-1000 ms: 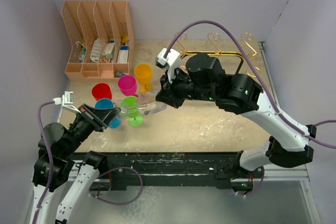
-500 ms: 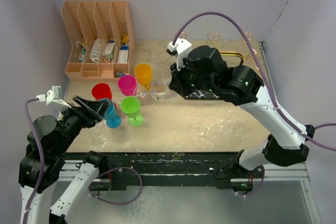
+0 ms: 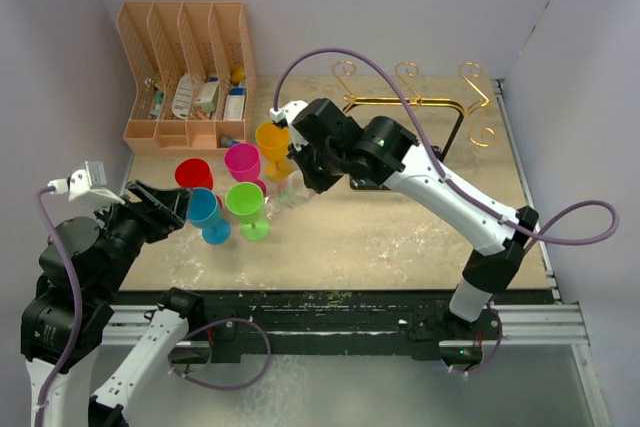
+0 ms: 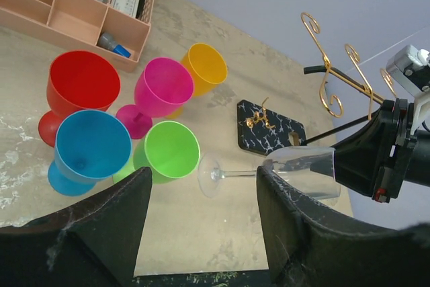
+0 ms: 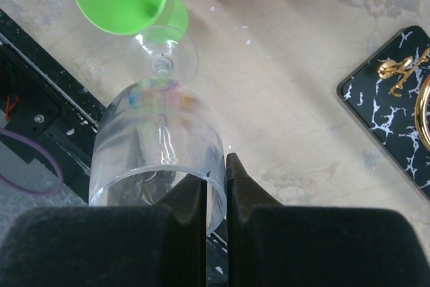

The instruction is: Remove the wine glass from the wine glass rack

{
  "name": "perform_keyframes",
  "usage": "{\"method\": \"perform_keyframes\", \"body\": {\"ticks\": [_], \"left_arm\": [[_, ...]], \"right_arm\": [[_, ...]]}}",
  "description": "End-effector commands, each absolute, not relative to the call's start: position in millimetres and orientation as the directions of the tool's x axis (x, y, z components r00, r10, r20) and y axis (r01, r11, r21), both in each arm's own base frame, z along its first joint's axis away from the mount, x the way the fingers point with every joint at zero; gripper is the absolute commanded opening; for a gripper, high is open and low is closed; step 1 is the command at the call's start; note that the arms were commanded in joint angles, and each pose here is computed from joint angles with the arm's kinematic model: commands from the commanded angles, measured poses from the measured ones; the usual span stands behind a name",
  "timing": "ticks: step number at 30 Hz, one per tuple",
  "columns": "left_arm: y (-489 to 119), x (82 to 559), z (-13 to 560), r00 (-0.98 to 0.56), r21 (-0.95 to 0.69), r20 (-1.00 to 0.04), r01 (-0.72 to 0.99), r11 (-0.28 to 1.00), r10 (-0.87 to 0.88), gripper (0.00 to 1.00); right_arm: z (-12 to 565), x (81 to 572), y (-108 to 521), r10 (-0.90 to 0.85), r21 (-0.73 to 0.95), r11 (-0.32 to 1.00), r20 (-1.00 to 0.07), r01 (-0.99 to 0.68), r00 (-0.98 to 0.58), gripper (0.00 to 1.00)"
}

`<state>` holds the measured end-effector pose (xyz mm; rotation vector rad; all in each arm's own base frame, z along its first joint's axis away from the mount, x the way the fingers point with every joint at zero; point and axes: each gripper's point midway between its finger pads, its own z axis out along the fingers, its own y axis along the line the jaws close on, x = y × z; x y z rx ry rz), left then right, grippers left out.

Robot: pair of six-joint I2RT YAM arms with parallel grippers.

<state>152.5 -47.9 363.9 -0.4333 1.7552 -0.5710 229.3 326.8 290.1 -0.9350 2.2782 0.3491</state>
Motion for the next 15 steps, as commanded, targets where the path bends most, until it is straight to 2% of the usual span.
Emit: {"method": "perform_keyframes", "body": {"ticks": [1, 15], "left_arm": [[-45, 158, 371, -0.225, -0.546, -0.818, 0.015, 0.838, -0.529, 0.67], [-45, 160, 359, -0.242, -0.534, -0.821, 0.006, 0.845, -0.517, 0.67]], "right_arm": [[295, 235, 323, -0.536, -0.033, 0.716, -0.667, -0.697, -0.518, 0.0], [249, 254, 329, -0.618, -0.132, 0.719, -0.571, -0.683, -0.541, 0.0]]}}
